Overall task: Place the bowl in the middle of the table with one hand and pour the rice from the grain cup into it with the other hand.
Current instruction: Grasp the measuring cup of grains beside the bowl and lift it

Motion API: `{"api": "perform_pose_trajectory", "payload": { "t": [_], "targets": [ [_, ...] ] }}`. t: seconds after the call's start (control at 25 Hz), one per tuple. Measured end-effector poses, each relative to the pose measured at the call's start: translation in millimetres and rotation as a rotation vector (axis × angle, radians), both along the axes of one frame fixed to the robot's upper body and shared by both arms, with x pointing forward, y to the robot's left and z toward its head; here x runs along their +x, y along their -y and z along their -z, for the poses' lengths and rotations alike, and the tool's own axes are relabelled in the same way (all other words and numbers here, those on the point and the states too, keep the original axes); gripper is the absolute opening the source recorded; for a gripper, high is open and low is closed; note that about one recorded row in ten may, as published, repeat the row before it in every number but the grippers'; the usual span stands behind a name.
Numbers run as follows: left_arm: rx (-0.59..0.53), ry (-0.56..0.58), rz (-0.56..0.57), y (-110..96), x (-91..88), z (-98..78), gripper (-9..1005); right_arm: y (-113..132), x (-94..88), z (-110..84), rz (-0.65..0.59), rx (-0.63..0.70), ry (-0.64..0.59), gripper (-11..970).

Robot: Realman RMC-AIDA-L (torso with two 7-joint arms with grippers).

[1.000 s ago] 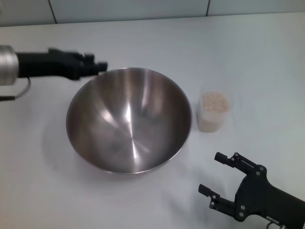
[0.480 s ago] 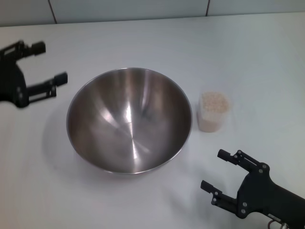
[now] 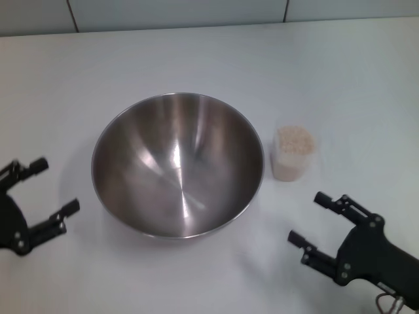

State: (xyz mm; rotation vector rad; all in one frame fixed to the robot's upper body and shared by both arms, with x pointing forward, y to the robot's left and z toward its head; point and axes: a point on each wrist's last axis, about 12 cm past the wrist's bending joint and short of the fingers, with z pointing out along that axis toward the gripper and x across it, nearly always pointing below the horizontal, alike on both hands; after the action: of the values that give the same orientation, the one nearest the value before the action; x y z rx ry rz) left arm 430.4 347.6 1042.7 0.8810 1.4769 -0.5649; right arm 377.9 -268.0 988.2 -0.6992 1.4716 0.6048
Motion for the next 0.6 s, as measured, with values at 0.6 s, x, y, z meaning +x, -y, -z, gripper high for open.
{"api": "perform_pose_trajectory", "payload": {
  "t": [0.6],
  "targets": [
    [0.053,-0.122,-0.051,5,-24.1,34.5,808,31,15.0,4.7,0.481,0.058,-0.028,762]
  ]
}}
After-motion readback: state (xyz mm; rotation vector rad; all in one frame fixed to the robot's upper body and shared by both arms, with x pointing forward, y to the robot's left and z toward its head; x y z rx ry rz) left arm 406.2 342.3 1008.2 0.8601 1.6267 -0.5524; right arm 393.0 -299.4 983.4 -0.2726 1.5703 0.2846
